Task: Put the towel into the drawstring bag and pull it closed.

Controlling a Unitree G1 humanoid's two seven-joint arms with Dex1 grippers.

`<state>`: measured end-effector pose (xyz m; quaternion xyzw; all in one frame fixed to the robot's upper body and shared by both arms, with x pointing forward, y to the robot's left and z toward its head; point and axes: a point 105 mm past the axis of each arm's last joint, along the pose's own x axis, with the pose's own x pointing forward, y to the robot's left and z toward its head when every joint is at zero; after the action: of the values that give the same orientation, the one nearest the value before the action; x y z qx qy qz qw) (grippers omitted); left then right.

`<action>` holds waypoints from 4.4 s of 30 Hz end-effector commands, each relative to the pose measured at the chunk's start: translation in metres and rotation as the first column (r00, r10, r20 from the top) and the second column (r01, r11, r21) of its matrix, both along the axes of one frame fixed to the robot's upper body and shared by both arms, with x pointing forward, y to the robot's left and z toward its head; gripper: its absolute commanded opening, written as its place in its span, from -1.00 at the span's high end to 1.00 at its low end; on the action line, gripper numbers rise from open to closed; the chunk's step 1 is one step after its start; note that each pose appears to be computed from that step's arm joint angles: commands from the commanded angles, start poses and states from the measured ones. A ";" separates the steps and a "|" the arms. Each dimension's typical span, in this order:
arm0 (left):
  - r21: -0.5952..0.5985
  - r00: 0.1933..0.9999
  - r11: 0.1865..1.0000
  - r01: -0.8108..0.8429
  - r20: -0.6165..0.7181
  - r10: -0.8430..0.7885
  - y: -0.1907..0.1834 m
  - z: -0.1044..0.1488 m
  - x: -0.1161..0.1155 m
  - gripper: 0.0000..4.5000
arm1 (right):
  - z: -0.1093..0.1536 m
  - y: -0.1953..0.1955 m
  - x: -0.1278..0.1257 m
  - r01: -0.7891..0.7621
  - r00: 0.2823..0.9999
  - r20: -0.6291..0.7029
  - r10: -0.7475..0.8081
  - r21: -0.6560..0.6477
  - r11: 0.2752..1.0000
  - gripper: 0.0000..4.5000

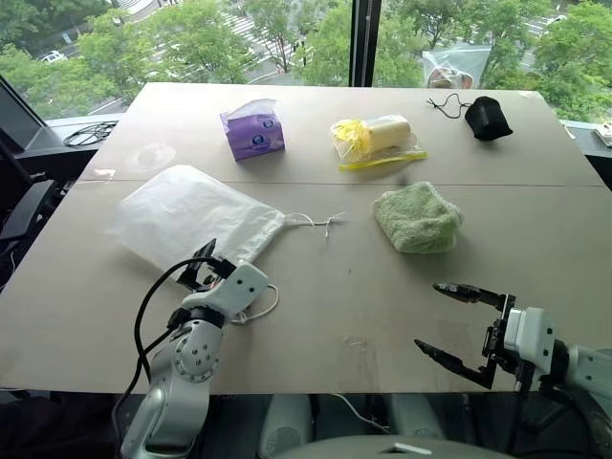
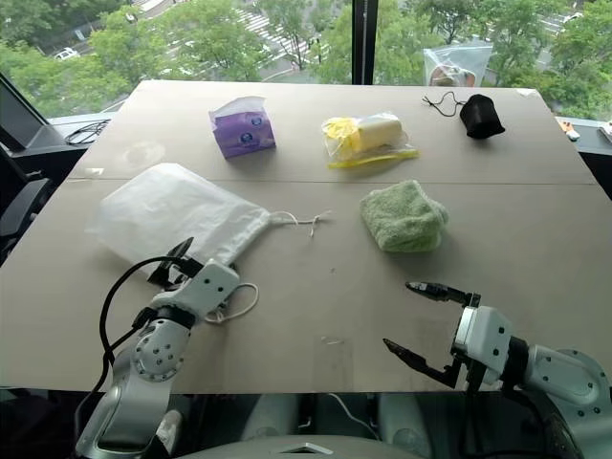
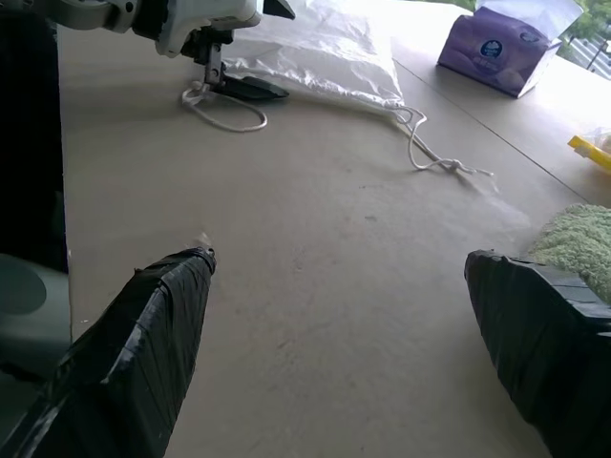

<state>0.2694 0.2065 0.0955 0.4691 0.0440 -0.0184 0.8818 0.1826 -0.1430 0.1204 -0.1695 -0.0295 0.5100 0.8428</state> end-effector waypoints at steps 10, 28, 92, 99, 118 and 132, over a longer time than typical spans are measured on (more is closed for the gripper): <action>0.118 0.976 0.985 -0.126 0.194 0.102 0.011 0.023 0.018 -0.97 | 0.008 0.005 0.002 0.011 0.999 0.053 -0.012 0.014 1.000 -1.00; 0.043 0.924 0.928 -0.371 0.114 0.364 0.048 -0.003 0.060 -0.41 | 0.003 0.012 0.007 0.025 0.998 0.050 -0.026 0.025 0.999 -1.00; -0.163 0.985 0.972 0.168 0.056 -0.161 0.021 0.021 0.029 -0.15 | 0.012 0.030 0.019 0.025 1.000 -0.010 -0.024 0.088 0.996 -1.00; -0.148 0.991 0.980 0.132 0.022 -0.130 0.029 0.016 0.032 -0.15 | 0.011 0.031 0.018 0.030 1.000 -0.013 -0.029 0.090 0.996 -1.00; -0.167 0.991 0.979 0.118 0.080 -0.105 0.033 0.029 0.037 -0.15 | 0.010 0.031 0.016 0.035 0.999 -0.019 -0.033 0.083 0.996 -1.00; -0.161 0.996 0.983 0.089 0.043 -0.083 0.037 0.019 0.042 -0.15 | 0.008 0.030 0.015 0.035 0.999 -0.023 -0.033 0.079 0.996 -1.00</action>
<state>0.3101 0.2414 0.1065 0.3908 0.0189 -0.0609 0.9183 0.2016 -0.1170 0.1193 -0.1221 -0.0150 0.4877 0.8643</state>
